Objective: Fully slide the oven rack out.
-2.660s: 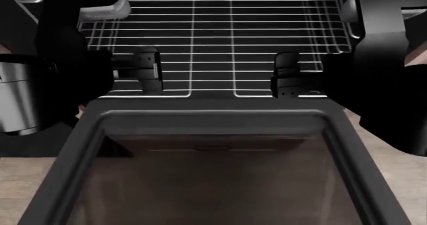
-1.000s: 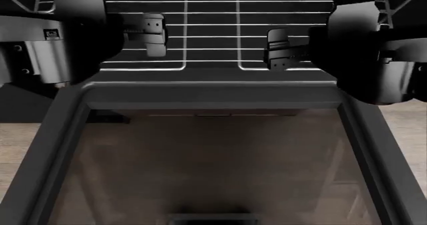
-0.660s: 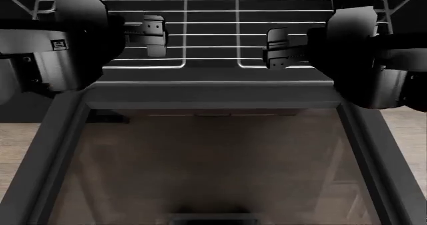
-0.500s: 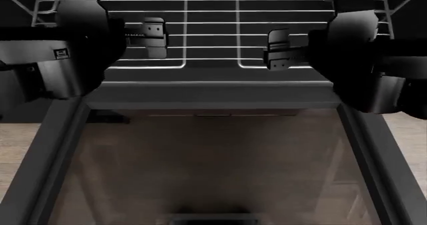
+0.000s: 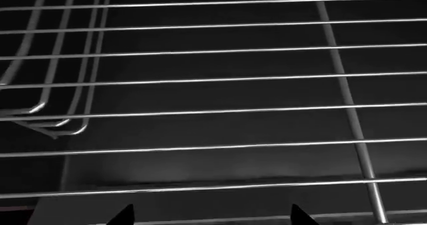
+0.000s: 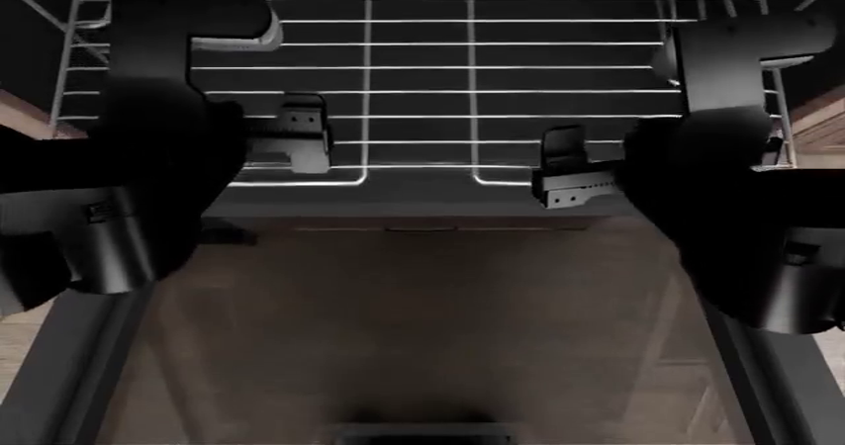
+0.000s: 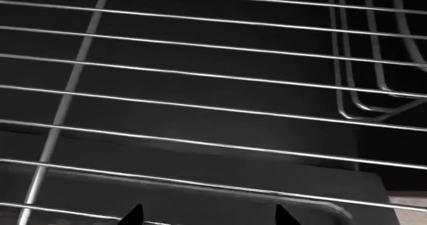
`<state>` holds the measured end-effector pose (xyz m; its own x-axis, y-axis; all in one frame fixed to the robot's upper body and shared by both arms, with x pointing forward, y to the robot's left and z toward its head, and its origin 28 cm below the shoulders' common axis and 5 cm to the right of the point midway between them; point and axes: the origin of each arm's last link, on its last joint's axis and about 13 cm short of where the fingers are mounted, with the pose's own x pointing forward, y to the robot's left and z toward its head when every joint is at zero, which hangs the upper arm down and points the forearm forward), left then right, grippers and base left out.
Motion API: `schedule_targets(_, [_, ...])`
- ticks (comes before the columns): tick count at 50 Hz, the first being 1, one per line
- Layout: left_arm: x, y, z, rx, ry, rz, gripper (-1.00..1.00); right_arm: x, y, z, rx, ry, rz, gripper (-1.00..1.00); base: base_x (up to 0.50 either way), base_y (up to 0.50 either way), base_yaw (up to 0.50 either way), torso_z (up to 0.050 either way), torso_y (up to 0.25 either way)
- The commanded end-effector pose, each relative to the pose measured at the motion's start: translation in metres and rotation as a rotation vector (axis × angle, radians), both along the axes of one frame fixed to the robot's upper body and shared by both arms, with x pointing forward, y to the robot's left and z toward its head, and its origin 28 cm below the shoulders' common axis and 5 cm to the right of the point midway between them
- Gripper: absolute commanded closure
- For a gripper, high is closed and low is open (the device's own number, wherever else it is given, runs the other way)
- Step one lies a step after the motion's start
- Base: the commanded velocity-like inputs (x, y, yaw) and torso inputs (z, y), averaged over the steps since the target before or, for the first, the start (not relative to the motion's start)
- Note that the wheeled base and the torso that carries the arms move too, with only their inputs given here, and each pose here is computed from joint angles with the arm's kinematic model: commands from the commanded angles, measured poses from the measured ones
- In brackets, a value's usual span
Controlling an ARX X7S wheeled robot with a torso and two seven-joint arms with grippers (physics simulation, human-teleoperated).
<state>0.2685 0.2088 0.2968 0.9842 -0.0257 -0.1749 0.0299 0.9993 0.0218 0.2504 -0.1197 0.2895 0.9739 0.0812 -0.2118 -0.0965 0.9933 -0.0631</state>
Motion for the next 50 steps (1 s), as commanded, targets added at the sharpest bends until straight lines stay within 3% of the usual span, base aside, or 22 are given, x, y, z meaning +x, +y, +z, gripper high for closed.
schedule_targets(1, [-0.014,0.015,-0.102,0.172,0.727,-0.054,-1.00,-0.027,-0.006,-0.085,-0.057,0.505,0.007,-1.00,-0.01,0.00,0.00,0.000,-0.025])
schedule_targets(18, [-0.062,0.021,-0.153,0.132,0.943,-0.098,-1.00,-0.058,-0.017,-0.117,-0.003,0.617,-0.029,-1.00,-0.01,0.00,-0.01,-0.009,-0.028])
schedule_targets(31, [-0.095,0.025,-0.171,0.144,1.037,-0.103,-1.00,-0.081,-0.020,-0.123,0.008,0.650,-0.038,-1.00,-0.01,0.00,-0.01,-0.009,-0.026])
schedule_targets(50, [-0.104,0.028,-0.142,0.285,1.154,-0.231,-1.00,-0.104,-0.022,-0.121,0.105,0.754,-0.047,-1.00,-0.01,0.00,0.00,-0.008,-0.022])
